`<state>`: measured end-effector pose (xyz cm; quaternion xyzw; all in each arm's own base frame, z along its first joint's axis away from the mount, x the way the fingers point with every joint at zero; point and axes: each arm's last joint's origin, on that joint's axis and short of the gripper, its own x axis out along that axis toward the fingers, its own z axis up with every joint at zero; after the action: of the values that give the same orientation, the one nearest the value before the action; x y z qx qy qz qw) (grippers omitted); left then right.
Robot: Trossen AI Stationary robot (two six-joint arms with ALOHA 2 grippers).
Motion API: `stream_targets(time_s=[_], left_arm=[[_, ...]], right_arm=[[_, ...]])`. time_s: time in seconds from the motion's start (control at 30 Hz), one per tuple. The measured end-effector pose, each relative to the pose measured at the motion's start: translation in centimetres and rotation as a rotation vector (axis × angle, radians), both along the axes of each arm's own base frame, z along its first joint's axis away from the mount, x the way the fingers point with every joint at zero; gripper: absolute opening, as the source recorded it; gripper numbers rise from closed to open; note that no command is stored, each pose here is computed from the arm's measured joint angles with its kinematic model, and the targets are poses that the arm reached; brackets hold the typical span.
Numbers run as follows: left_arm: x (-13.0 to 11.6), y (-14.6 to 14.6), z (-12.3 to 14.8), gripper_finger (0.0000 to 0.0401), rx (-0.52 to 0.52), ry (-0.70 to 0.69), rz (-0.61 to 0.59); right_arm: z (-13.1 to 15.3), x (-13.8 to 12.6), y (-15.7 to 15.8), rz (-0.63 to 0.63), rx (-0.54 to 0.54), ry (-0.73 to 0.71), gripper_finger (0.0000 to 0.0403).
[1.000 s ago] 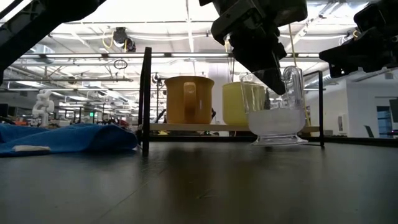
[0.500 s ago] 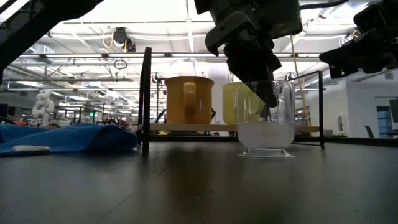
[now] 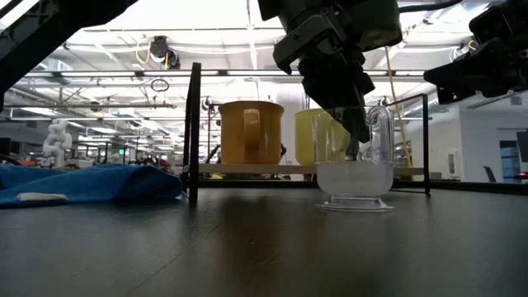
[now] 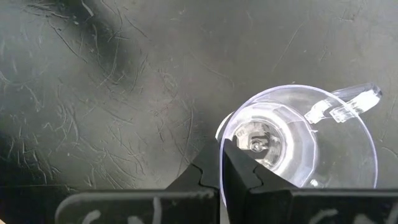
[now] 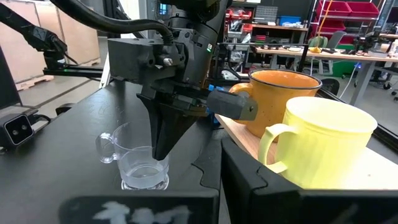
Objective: Stack small to large cups/mugs on shelf
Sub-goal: Put the transparent mug on the shelf aligned with the yellow mug
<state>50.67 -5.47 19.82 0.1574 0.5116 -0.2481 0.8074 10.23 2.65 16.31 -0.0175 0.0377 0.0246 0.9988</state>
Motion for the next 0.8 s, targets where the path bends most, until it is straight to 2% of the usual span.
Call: stream_targets(time_s=[0.3, 0.63, 0.8], left_arm=[[0.08, -0.07, -0.53, 0.0025, 0.002, 0.006, -0.010], [0.13, -0.12, -0.56, 0.0031, -0.002, 0.004, 0.000], [0.19, -0.17, -0.45, 0.0071, -0.012, 0.002, 0.016]], right_arm=[[-0.06, -0.01, 0.09, 0.032, 0.001, 0.007, 0.0000], [-0.08, -0.02, 0.14, 0.050, 0.009, 0.010, 0.0000], [-0.08, -0.02, 0.14, 0.050, 0.009, 0.010, 0.0000]])
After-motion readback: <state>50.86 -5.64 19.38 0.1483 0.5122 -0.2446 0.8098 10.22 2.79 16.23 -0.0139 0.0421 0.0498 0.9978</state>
